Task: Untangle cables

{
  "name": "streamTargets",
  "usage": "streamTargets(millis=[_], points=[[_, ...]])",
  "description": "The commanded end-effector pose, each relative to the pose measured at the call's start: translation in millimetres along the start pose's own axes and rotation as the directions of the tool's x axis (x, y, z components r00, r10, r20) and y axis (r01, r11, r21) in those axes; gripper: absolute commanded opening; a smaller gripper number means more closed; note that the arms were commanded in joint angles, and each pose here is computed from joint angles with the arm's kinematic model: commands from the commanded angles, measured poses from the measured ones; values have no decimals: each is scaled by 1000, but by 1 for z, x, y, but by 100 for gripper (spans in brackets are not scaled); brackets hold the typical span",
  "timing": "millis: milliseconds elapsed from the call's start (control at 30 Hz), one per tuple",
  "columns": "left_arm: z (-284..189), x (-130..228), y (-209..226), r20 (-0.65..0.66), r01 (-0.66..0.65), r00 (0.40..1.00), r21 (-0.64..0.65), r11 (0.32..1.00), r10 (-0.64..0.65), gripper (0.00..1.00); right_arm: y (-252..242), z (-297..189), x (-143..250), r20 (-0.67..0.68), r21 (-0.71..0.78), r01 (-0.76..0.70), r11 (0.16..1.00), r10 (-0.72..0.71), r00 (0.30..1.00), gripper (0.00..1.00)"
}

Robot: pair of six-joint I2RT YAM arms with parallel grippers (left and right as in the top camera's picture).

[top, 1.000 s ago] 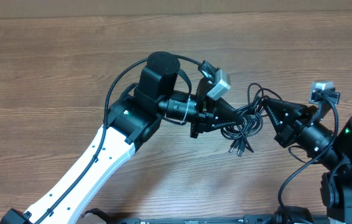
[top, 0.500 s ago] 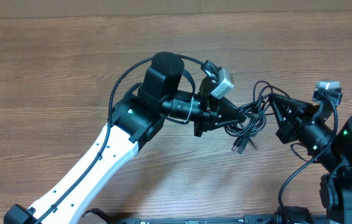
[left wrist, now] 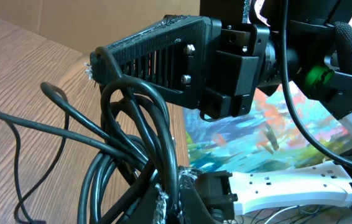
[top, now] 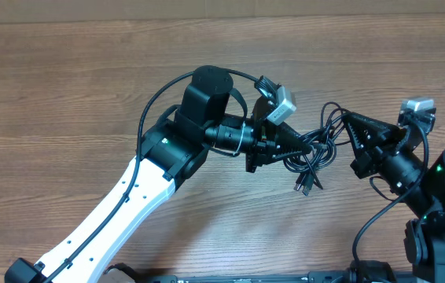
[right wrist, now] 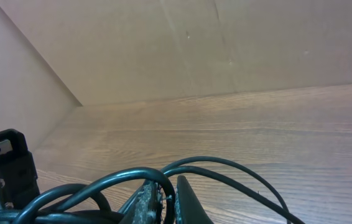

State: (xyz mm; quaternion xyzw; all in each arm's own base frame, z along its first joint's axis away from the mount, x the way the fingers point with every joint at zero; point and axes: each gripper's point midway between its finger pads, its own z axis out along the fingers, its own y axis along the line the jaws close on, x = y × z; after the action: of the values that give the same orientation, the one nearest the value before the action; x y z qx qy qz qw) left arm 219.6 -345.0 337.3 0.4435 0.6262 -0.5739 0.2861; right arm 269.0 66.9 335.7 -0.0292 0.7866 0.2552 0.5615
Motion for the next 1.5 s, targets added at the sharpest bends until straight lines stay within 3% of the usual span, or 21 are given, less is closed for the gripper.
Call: streamTargets(millis=[0,367,700,800,933,1133,1367,1467], points=[[-6,-1,-34,-15,-9,1000,138,990,11,4,-58,-10,-21,92,312,1,950,-31,995,4],[-6,-2,-33,-13,-10,1000,134,991,11,4,-87,-23,-16,84,478,-11,878,-33,996,4],[-7,-2,-33,-13,-10,1000,133,991,12,4,-89,-23,-10,64,484,-13,875,-21,998,5],[-7,-2,-33,-13,-10,1000,133,991,12,4,-87,-22,6,6,470,-17,883,16,1000,33],[-6,-3,-32,-7,-20,1000,129,991,21,4,-80,-19,29,-78,426,-29,904,68,995,52],[-6,-4,-32,-5,-23,1000,125,992,23,4,-52,-12,49,-167,272,-68,960,116,979,60],[-10,-9,-10,18,28,999,19,999,-29,4,-17,-9,59,-230,80,-122,989,137,963,59],[-20,-13,1,38,76,996,-21,997,-75,4,-14,-9,62,-241,70,-130,989,143,960,59]])
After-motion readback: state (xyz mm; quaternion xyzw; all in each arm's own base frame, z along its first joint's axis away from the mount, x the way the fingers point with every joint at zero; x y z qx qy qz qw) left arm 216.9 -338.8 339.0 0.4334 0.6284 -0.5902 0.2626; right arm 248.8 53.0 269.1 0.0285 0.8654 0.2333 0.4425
